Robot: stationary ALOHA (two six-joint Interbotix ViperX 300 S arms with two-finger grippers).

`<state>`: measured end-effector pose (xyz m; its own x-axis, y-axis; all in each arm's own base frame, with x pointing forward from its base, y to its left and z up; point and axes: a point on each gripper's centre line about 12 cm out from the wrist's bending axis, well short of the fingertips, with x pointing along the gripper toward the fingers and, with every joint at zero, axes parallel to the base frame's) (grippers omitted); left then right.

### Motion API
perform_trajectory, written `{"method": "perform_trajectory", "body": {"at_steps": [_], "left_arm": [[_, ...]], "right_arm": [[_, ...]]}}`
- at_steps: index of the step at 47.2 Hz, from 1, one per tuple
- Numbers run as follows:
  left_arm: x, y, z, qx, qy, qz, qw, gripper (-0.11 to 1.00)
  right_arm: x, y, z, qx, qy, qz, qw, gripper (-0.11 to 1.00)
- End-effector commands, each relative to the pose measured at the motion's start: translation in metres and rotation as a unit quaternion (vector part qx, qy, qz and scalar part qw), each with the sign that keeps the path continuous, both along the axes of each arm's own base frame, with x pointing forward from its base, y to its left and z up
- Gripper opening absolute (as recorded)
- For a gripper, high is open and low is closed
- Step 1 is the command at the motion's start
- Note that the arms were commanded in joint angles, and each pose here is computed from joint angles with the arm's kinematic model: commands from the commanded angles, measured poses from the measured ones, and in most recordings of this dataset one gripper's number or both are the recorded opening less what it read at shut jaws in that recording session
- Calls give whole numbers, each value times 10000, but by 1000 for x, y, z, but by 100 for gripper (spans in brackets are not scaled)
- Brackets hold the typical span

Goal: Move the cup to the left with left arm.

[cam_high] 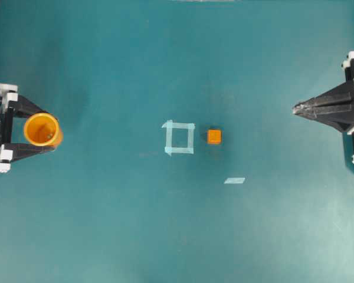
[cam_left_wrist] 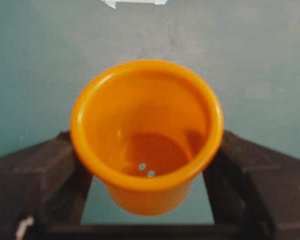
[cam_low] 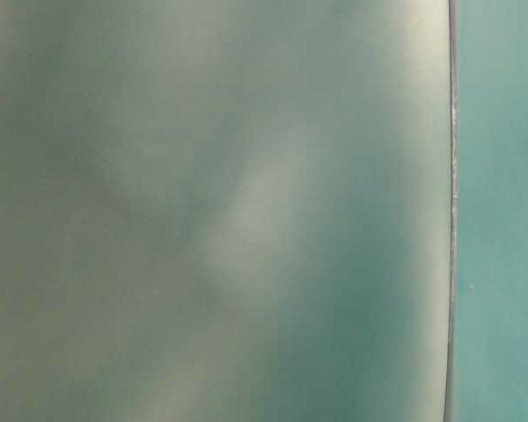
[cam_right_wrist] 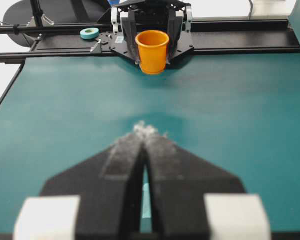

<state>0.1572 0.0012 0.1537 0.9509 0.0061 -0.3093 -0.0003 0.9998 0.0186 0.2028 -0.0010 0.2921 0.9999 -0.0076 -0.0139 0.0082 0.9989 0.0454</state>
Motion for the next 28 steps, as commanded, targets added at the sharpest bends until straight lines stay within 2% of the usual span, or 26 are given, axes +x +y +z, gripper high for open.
{"method": "perform_trajectory", "body": {"at_steps": [1, 28], "left_arm": [[3, -1, 3, 13, -46, -32, 10000, 63], [2, -1, 2, 55, -30, -50, 10000, 63]], "right_arm": [[3, 0, 12, 15, -138, -2, 9999, -1], [3, 0, 11, 15, -130, -2, 9999, -1]]}}
